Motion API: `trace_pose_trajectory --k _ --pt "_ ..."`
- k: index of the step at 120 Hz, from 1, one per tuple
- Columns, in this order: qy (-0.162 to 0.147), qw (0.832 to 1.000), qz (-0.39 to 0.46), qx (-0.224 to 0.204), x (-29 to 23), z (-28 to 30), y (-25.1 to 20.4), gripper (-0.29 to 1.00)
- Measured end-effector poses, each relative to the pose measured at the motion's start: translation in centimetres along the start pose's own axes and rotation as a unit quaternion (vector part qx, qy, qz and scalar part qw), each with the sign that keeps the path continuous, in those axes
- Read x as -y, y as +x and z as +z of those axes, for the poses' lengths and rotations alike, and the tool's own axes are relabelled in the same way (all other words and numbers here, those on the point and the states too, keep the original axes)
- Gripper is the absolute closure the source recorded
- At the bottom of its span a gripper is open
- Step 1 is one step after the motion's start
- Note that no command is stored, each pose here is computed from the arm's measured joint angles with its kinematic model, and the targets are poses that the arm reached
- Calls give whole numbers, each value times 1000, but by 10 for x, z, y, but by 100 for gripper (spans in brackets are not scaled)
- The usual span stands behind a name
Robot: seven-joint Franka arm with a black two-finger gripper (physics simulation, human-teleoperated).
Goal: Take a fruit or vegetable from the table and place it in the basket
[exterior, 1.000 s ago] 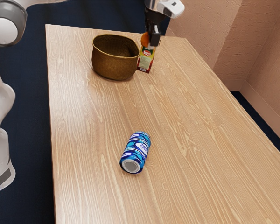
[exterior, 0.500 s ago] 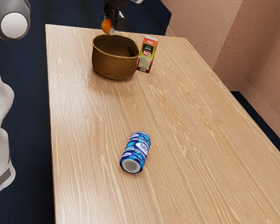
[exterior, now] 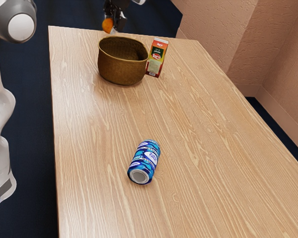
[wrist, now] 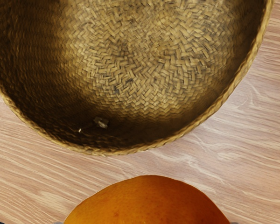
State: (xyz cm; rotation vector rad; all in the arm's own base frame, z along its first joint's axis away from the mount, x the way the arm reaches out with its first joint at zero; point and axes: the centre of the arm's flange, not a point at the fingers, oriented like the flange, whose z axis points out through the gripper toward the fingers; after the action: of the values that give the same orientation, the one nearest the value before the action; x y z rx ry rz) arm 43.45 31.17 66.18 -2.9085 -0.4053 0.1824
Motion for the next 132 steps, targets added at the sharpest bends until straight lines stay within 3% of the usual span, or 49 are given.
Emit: trace_pose_trajectory --k 24,50,112,132 --pt "23 998 -19 -62 31 13 10 33" --pt "27 994 -26 -104 42 22 18 33" --pt "41 994 -33 -99 46 70 35 33" --pt "57 991 -32 -121 44 78 47 33"
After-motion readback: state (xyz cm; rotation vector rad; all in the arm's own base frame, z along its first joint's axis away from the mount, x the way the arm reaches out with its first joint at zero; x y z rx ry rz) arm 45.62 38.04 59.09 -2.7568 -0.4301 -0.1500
